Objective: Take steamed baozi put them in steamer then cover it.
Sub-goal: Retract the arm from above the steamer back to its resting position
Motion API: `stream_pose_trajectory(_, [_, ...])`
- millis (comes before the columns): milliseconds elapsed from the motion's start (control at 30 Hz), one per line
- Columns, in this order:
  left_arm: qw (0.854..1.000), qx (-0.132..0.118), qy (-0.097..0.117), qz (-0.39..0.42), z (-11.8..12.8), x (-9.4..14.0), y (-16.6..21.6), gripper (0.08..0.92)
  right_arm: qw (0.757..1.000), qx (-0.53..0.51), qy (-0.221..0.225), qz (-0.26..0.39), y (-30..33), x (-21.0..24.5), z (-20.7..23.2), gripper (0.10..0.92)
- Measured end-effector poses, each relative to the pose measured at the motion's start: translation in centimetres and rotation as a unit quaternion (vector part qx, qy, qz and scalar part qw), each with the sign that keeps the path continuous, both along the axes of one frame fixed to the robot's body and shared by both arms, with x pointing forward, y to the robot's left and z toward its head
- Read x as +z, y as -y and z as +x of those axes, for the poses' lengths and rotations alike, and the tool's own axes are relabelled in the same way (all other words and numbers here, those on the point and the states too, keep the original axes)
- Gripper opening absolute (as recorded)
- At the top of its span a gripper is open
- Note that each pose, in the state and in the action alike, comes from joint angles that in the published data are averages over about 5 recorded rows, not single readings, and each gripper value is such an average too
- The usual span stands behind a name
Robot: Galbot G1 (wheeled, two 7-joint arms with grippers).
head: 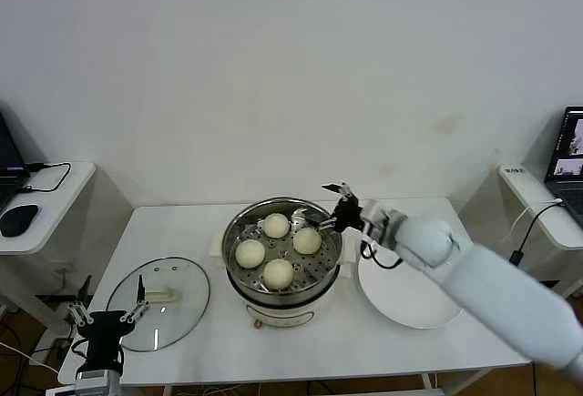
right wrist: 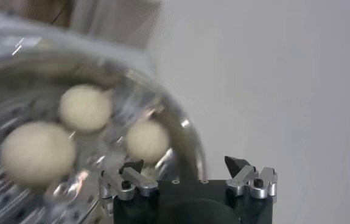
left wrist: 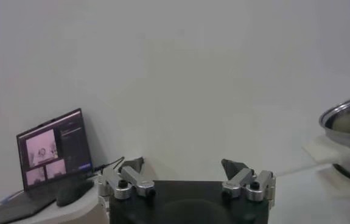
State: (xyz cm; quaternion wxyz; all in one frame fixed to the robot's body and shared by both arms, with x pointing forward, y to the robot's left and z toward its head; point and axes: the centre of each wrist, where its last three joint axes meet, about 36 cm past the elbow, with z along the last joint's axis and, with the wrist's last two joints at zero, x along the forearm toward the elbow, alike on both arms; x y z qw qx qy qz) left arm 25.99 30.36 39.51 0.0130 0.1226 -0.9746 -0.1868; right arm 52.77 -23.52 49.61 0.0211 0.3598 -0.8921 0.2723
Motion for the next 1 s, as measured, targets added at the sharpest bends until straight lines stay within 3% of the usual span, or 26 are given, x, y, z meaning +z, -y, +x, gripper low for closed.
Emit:
stream_pose_trajectory(300, [0.999, 0.0, -0.005, 0.039, 0.5, -2.3, 0.2, 0.823, 0.981, -0.115, 0.063, 0.142, 4.1, -6.5, -5.1, 0.823])
stream_pose_trajectory(533, [0.984, -0.011, -0.016, 0.179, 1.2, -4.7, -2.4, 0.823, 0.949, -0.245, 0.069, 0.183, 7.9, -11.2, -11.0, 0.823])
stream_pose_trajectory(700, [0.947, -0.03, -0.04, 0.317, 0.6, -6.6, -5.2, 0.823, 0.927, -0.322, 0.059, 0.181, 10.1, -14.5, -15.8, 0.823])
stream_pose_trajectory(1000, [0.851, -0.079, -0.083, 0.513, -0.2, -9.9, -8.7, 0.823, 0.897, -0.411, 0.046, 0.157, 12.5, -17.7, -22.5, 0.823])
